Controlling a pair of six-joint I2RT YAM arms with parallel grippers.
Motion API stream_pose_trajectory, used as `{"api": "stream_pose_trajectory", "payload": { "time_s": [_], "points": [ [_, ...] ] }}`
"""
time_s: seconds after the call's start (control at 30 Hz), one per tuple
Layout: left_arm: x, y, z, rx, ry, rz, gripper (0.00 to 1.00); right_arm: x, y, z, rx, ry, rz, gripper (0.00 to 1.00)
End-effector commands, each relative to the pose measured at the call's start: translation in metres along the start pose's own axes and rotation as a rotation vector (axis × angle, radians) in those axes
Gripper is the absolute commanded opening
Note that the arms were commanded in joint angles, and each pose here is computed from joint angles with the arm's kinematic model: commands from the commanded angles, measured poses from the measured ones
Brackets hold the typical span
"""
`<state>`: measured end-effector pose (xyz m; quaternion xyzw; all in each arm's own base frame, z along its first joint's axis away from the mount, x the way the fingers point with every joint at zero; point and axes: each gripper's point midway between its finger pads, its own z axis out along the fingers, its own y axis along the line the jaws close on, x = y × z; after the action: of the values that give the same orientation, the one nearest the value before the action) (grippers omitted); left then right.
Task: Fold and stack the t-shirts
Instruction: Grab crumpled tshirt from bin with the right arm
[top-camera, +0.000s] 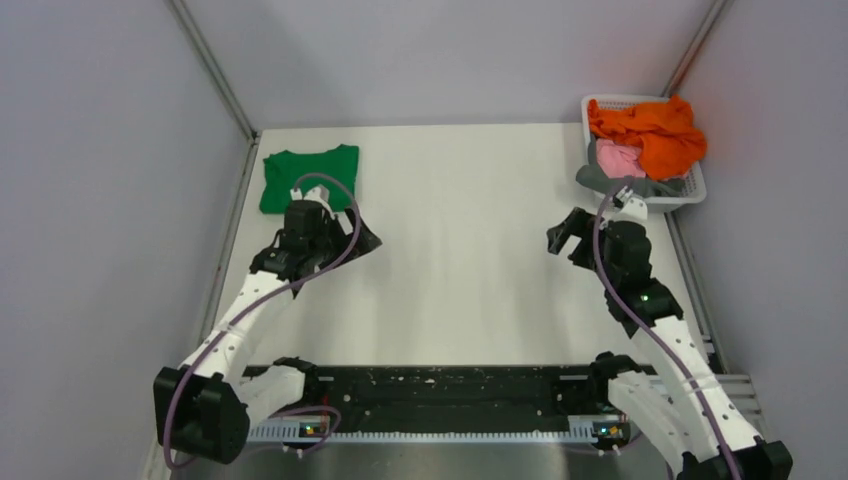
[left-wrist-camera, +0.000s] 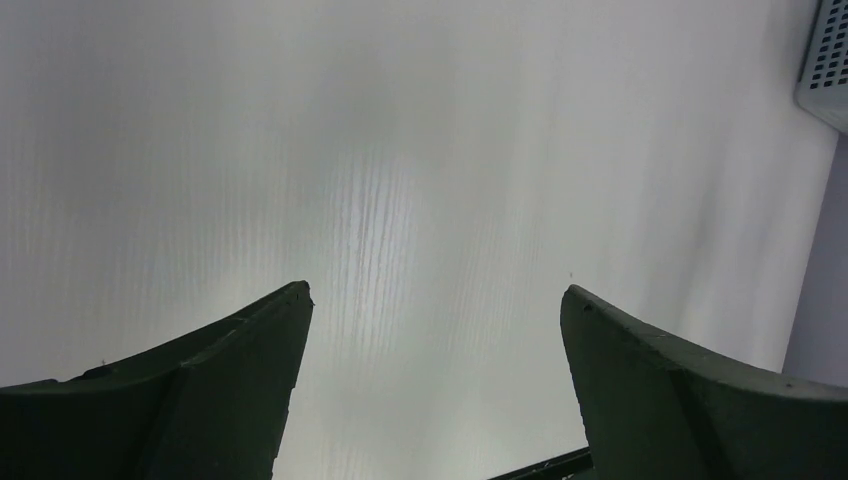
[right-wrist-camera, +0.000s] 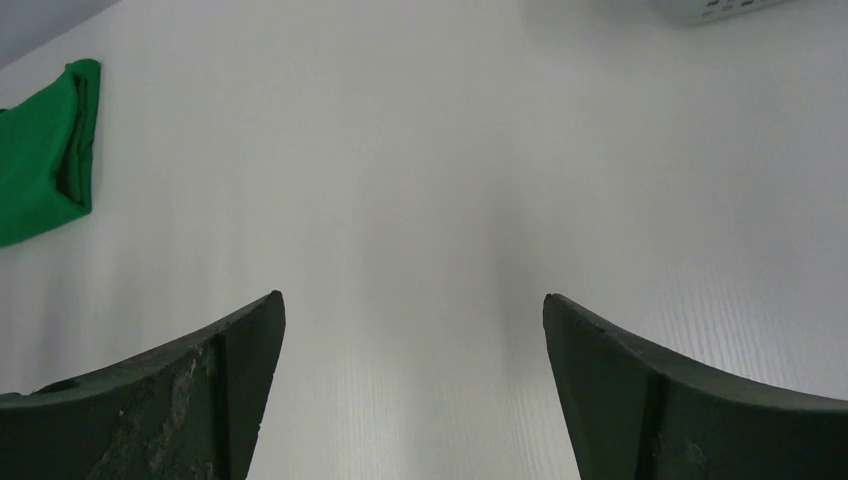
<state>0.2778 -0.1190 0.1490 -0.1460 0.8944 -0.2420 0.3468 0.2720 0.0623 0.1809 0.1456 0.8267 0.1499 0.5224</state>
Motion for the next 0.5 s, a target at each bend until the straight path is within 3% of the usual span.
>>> {"api": "stream_pose_trajectory", "payload": {
  "time_s": [0.0, 0.17, 0.27, 0.47],
  "points": [
    [-0.047, -0.036, 0.003, 0.083, -0.098, 0.003, 0.99, -0.065, 0.016, 0.007, 0.003, -0.175, -0.063, 0.99],
    [-0.068, -0.041, 0.021, 0.046, -0.100, -0.009, 0.99, -0.121, 0.013, 0.030, 0.128, -0.279, -0.157, 0.99],
    [-0.073, -0.042, 0.035, 0.032, -0.095, -0.040, 0.99, -0.150, -0.005, 0.055, 0.244, -0.252, -0.224, 0.99],
    [-0.071, -0.036, 0.052, -0.013, -0.086, -0.094, 0.99, -0.194, -0.086, 0.109, 0.382, -0.132, -0.072, 0.98]
  ]
}}
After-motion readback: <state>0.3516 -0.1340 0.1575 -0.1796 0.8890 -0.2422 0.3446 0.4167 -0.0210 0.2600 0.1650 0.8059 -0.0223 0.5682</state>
